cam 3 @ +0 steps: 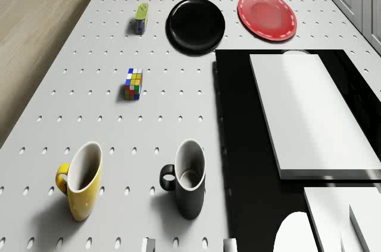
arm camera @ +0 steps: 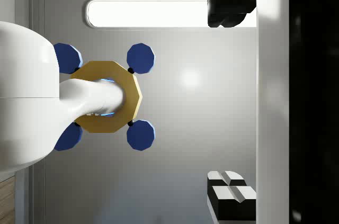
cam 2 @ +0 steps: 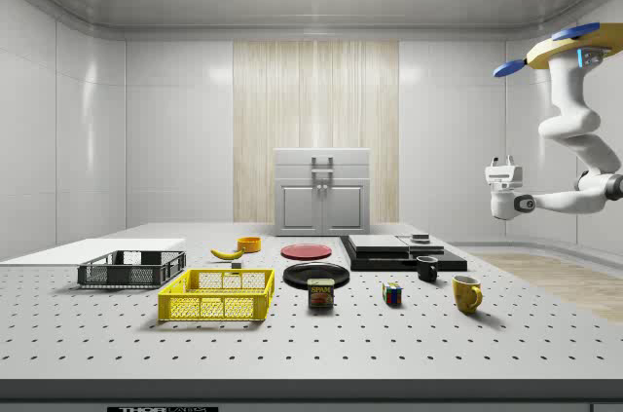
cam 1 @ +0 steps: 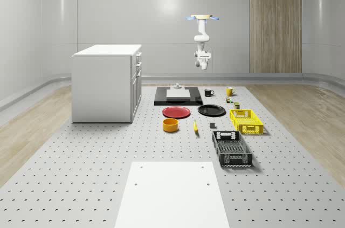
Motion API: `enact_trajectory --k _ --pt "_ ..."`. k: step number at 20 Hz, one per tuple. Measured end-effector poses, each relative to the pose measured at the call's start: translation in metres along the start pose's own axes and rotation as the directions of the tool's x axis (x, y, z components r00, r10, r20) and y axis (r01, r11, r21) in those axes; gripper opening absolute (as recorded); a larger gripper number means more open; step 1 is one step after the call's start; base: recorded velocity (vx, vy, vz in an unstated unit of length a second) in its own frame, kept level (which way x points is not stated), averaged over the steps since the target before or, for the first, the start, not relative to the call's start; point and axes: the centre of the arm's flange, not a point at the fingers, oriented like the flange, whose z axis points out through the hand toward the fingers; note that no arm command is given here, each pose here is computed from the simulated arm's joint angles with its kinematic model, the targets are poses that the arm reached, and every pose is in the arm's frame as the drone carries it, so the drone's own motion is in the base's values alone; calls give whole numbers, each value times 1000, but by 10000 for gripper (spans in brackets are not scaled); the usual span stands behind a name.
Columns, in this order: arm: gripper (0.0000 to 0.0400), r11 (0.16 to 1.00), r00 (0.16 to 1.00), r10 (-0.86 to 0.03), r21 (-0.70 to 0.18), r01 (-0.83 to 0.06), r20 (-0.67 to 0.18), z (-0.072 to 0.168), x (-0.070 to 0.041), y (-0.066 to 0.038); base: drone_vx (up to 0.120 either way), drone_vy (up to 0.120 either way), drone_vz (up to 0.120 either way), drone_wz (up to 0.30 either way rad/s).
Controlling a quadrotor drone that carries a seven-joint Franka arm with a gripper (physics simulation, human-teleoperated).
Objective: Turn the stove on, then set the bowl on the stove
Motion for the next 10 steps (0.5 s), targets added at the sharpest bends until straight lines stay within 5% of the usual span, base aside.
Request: enact_trajectory --k 5,10 --pt "400 1000 1000 0 3 0 -3 -37 -3 3 0 0 0 0" --pt "400 1000 1000 0 6 0 -6 -66 -1 1 0 -112 0 0"
